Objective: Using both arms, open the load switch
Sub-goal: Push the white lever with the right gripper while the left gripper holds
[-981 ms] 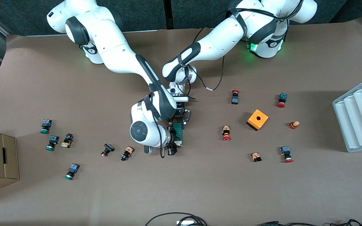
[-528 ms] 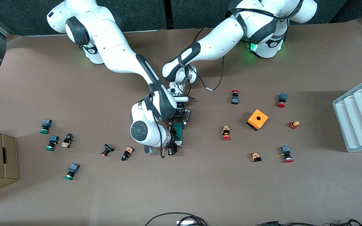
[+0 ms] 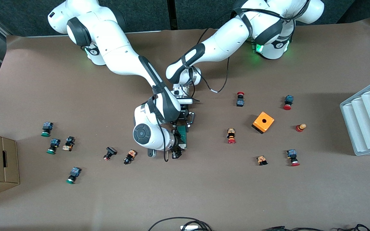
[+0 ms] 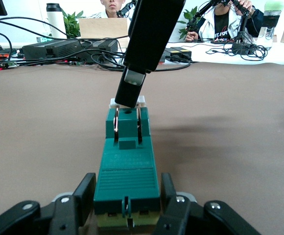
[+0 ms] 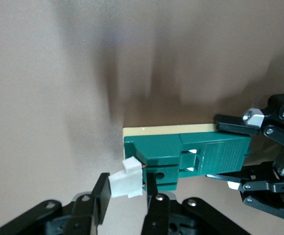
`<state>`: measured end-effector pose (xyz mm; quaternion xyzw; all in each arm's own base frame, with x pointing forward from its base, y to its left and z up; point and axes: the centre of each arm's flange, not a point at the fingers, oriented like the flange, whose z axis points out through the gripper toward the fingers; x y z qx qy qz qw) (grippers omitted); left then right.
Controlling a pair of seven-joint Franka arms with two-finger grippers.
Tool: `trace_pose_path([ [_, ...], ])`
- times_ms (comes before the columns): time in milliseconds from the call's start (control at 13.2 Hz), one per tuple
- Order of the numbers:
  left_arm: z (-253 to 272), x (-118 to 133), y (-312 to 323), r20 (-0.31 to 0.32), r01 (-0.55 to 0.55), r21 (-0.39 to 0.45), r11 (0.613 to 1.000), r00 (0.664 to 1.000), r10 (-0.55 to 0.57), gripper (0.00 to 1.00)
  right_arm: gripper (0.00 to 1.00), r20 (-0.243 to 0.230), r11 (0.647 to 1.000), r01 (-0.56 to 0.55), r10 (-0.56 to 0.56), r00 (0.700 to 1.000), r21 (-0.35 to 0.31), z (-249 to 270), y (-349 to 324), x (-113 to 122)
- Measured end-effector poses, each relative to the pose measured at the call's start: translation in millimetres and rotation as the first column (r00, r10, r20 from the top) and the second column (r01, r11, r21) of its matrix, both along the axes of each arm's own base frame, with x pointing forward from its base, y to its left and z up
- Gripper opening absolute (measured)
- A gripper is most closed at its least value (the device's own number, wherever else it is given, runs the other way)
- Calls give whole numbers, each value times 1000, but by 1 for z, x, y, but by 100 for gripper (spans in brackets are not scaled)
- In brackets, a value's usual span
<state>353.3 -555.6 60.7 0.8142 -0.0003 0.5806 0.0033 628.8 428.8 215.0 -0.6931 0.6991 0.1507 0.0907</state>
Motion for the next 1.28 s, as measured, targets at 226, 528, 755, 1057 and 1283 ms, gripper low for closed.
trace_pose_path([
  [226, 0, 0, 0, 0, 0, 0, 1000, 1000, 0, 61, 36, -1, 1000, 0, 0, 1000, 0, 0, 0, 0],
  [528, 0, 0, 0, 0, 0, 0, 1000, 1000, 0, 61, 36, -7, 1000, 0, 0, 1000, 13, 8, 0, -5],
  [755, 0, 0, 0, 0, 0, 0, 1000, 1000, 0, 61, 36, -34, 1000, -9, 9, 999, 23, 12, 4, -15],
  [1057, 0, 0, 0, 1, 0, 0, 1000, 1000, 0, 61, 36, -70, 999, -29, 30, 997, 18, 3, 10, -30],
  [1283, 0, 0, 0, 1, 0, 0, 1000, 1000, 0, 61, 36, -68, 999, -41, 42, 997, 12, 7, 11, -32],
])
